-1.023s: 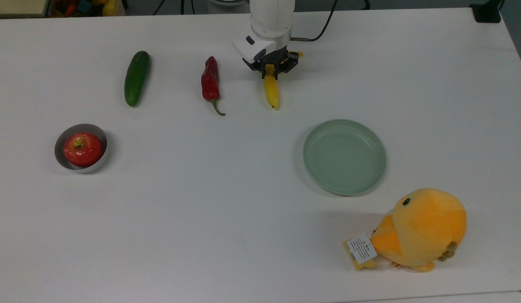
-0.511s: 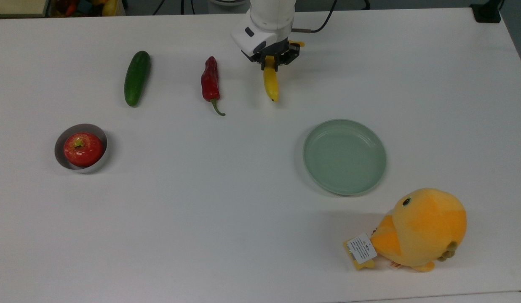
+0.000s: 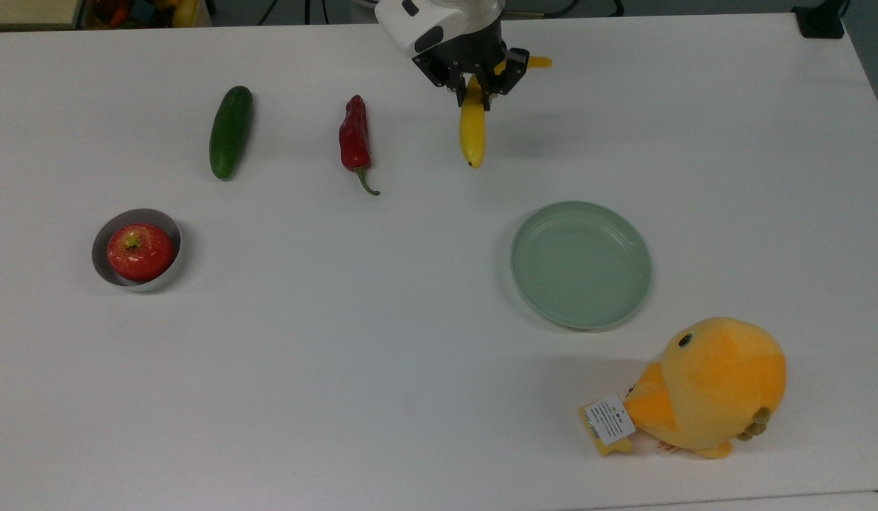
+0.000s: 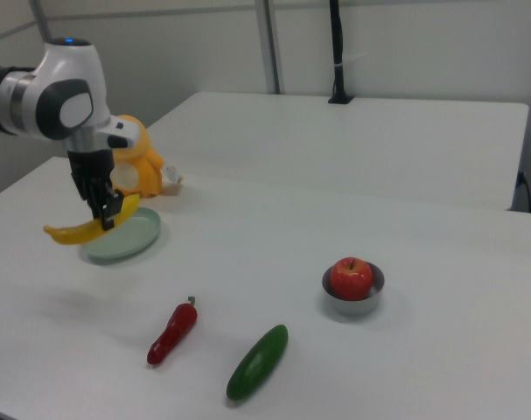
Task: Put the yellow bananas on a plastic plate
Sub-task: 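Lift the banana and carry it over the pale green plate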
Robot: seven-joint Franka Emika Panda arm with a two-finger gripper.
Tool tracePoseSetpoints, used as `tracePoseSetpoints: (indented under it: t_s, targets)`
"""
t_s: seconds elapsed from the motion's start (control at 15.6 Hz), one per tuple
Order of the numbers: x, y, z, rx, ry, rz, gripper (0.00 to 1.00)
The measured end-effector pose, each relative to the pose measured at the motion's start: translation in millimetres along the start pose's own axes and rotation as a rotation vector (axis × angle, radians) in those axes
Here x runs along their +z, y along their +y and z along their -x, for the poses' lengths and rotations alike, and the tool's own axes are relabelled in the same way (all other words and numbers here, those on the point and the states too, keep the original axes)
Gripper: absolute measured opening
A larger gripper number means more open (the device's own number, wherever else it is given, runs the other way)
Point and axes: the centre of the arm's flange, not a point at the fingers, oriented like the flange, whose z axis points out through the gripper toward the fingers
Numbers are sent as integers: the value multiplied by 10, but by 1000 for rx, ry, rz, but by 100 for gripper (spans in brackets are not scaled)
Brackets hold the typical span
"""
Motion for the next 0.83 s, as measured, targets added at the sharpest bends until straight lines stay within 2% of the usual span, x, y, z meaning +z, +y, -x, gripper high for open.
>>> tracePoseSetpoints:
  t_s: [0.13,0.38,0.7,0.83]
  targets:
    - [-27,-109,-200,102,8,-18,31]
    - [286,-379,-519,270,-21,-22,31]
    - [671,-810,-624,347,-15,-40,31]
    - [841,-949,-634,346,1,-55,31]
